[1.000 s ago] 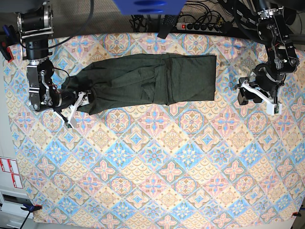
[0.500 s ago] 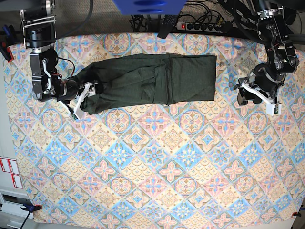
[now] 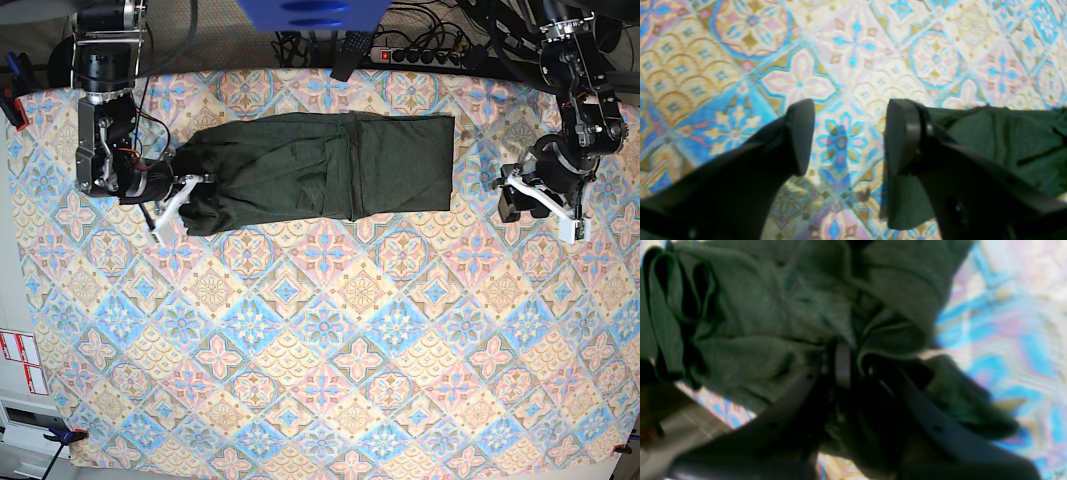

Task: Fold the T-shirt properly
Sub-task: 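Grasp the bundle end nearest the right gripper, then fold the grasped bundle end over toward the left gripper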

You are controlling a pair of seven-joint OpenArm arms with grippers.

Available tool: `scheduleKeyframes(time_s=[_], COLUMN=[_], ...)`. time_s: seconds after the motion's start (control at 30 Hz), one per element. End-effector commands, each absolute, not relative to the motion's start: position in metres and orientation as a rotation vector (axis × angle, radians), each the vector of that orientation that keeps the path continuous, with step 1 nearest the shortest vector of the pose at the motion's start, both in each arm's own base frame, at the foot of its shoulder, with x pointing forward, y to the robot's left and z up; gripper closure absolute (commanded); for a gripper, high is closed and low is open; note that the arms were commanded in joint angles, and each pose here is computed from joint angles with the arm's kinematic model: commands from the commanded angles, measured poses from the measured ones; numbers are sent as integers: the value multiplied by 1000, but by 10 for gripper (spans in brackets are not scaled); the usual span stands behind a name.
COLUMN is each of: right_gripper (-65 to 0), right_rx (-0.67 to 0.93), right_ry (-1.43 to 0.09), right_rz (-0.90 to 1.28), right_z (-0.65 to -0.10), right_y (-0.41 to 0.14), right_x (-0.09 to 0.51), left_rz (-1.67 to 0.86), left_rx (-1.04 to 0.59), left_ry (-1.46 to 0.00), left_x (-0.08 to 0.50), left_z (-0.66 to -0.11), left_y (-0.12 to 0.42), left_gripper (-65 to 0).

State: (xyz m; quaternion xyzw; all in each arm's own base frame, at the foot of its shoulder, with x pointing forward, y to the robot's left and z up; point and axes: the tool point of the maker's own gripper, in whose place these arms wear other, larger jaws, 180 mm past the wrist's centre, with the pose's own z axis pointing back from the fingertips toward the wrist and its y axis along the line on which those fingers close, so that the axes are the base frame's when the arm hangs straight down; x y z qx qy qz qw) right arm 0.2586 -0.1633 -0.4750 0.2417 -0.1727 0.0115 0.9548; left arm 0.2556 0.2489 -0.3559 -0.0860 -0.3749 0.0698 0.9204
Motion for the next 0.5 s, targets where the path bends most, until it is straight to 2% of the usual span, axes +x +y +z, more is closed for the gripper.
scheduleKeyframes(time_s=[0.0, 0.17, 0.47], right_gripper=[-7, -7, -7], right_rx=[473, 461, 439], right_ry=[-396, -446, -472], right_rz=[12, -11, 103], right_z=[-465, -452, -427], right_y=[-176, -188, -174], right_x=[271, 279, 271], left_rz=[131, 132, 133], left_rx=[-169, -169, -166], left_ry=[-812, -814, -815], left_x=[262, 262, 262], left_z=[-345, -345, -344], left_y=[252, 252, 253], left_gripper=[-346, -345, -345])
